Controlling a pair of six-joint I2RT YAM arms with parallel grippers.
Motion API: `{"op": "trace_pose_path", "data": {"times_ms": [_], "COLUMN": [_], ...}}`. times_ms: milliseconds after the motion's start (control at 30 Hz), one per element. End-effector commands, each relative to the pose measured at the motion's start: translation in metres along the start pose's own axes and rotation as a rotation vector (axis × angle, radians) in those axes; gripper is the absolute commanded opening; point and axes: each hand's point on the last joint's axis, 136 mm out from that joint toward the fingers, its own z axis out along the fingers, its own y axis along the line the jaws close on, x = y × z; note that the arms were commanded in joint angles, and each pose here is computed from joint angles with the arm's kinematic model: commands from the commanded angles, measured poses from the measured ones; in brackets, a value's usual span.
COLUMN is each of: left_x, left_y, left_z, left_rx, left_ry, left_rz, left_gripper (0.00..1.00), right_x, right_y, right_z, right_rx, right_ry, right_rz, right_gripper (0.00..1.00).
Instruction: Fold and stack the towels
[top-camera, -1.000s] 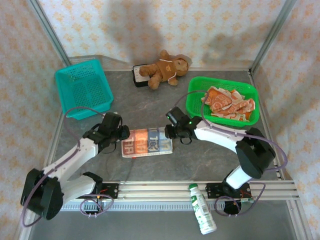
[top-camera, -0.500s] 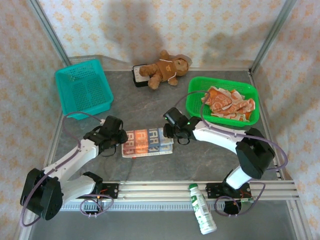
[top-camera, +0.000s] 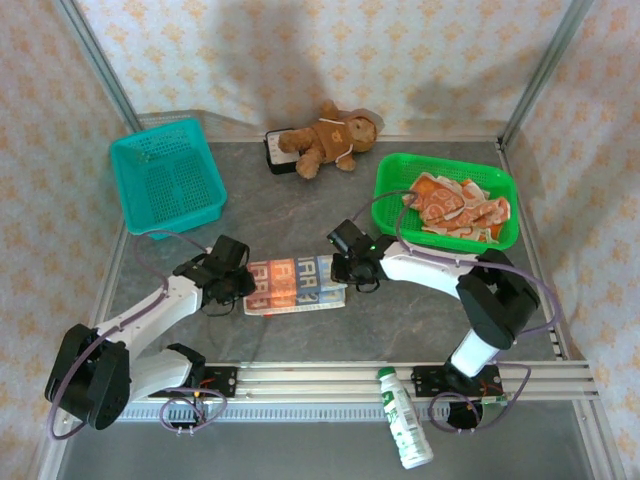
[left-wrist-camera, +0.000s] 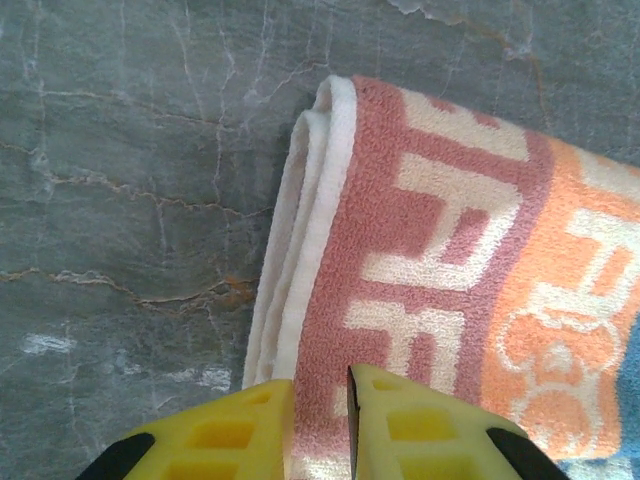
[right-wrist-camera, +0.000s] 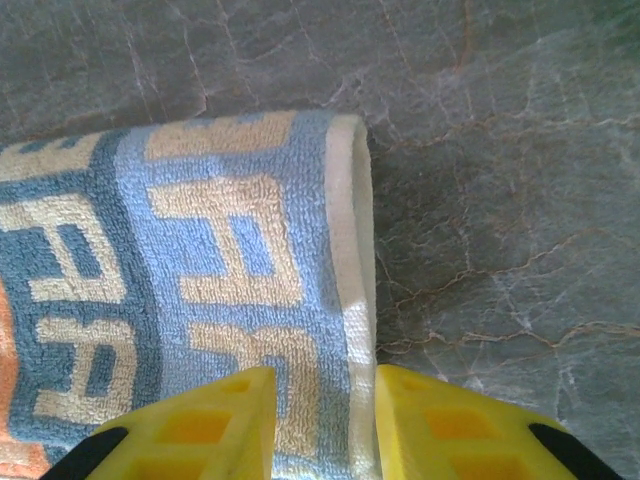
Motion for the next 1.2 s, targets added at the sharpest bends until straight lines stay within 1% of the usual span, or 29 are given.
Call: {"op": "trace_pose_path", "data": {"times_ms": [0, 133, 267, 367, 533, 567, 667, 767, 800, 867, 900, 933, 1000, 1033, 1167], "left_x": [0.009, 0.009, 0.007, 0.003, -0.001, -0.001, 0.001, 0.002, 0.002, 0.002, 0.001, 0.002, 0.002, 0.002, 0.003], "left_y": [0.008, 0.014, 0.01, 0.011, 0.013, 0.012, 0.009, 0.008, 0.008, 0.009, 0.008, 0.008, 0.008, 0.008, 0.012], "left_z": [0.006, 0.008, 0.01, 0.01, 0.01, 0.011, 0.014, 0.014, 0.013, 0.012, 0.01, 0.009, 0.007, 0.005, -0.008], "left_rx": [-0.025, -0.058, -0.045, -0.061, -0.077, -0.073, -0.058, -0.053, -0.051, -0.049, -0.044, -0.043, -0.039, -0.039, -0.052], "left_ry": [0.024, 0.023, 0.02, 0.005, -0.015, -0.01, 0.006, 0.008, 0.006, 0.002, -0.003, -0.004, -0.005, -0.004, -0.01], "left_rz": [-0.008, 0.005, 0.012, 0.024, 0.043, 0.043, 0.04, 0.034, 0.034, 0.031, 0.028, 0.028, 0.025, 0.023, 0.014], "left_gripper": [0.21, 0.22, 0.22, 0.25, 0.26, 0.26, 0.21, 0.13, 0.08, 0.06, 0.01, 0.0, 0.0, 0.0, 0.0], "right_x": [0.005, 0.007, 0.008, 0.009, 0.009, 0.009, 0.01, 0.011, 0.011, 0.01, 0.01, 0.01, 0.01, 0.009, 0.008], "right_y": [-0.007, -0.007, -0.008, -0.009, -0.01, -0.011, -0.011, -0.011, -0.011, -0.01, -0.01, -0.01, -0.01, -0.009, -0.006], "right_z": [0.006, 0.008, 0.008, 0.009, 0.008, 0.008, 0.01, 0.01, 0.01, 0.009, 0.008, 0.007, 0.005, 0.004, -0.006], "right_rx": [0.023, 0.021, 0.025, 0.026, 0.026, 0.027, 0.027, 0.025, 0.023, 0.021, 0.019, 0.02, 0.019, 0.016, 0.003], "right_ry": [0.019, 0.026, 0.026, 0.029, 0.025, 0.026, 0.03, 0.029, 0.028, 0.026, 0.024, 0.025, 0.024, 0.023, 0.018], "right_rz": [0.017, 0.017, 0.019, 0.02, 0.023, 0.024, 0.024, 0.027, 0.027, 0.027, 0.026, 0.027, 0.028, 0.028, 0.028], "right_gripper": [0.31, 0.31, 0.31, 0.31, 0.31, 0.31, 0.31, 0.27, 0.24, 0.2, 0.17, 0.14, 0.03, 0.0, 0.0]}}
